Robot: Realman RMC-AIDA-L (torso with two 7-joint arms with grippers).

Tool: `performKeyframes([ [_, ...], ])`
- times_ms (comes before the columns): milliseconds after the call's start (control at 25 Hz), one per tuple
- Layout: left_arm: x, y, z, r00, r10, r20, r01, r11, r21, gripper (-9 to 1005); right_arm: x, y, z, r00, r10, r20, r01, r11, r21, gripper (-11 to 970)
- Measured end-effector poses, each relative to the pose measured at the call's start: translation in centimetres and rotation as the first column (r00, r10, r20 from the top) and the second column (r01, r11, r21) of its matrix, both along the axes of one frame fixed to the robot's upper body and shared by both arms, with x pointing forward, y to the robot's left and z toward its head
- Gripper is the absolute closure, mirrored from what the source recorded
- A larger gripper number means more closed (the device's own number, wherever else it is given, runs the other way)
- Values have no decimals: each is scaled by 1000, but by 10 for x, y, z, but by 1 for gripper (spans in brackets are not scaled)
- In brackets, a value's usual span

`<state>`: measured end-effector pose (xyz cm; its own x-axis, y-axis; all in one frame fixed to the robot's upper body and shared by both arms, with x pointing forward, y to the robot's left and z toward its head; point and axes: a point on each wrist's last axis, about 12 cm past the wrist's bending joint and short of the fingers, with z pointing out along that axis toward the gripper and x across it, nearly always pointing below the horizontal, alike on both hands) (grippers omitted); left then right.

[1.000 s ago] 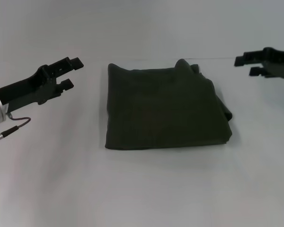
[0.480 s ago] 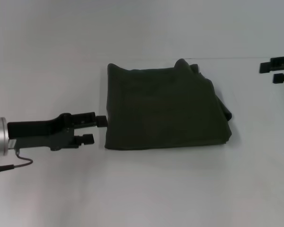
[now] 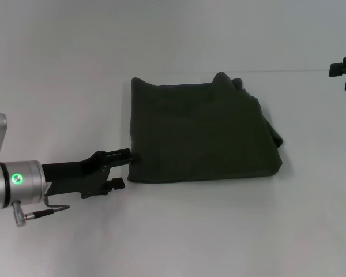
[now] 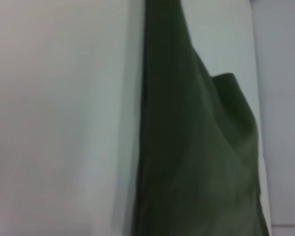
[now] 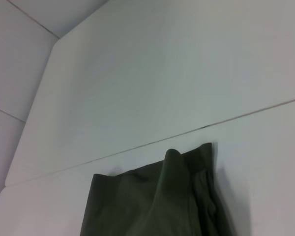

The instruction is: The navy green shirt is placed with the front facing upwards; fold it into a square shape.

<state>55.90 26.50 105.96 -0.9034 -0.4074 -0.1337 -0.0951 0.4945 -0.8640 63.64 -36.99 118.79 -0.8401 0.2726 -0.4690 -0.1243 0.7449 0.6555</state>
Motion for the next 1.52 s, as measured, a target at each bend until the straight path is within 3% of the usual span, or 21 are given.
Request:
performKeyframes([
  [560, 10, -14, -16, 996, 89, -24, -88, 996, 20, 123, -2, 0, -4, 1000, 0, -5, 0, 1000, 8, 250],
  [1040, 13, -23, -19, 996, 80, -48, -79, 997, 22, 129, -3, 0, -5, 1000, -3, -5, 3, 1000, 8, 249],
  [1240, 13, -20, -19, 995, 83, -49, -82, 996, 28, 333, -3, -1, -4, 1000, -3, -3, 3, 1000, 13, 248],
  [1520, 12, -20, -20, 996, 82, -46, -81, 996, 30, 463, -3, -2, -4, 1000, -8, -4, 8, 1000, 21, 248],
])
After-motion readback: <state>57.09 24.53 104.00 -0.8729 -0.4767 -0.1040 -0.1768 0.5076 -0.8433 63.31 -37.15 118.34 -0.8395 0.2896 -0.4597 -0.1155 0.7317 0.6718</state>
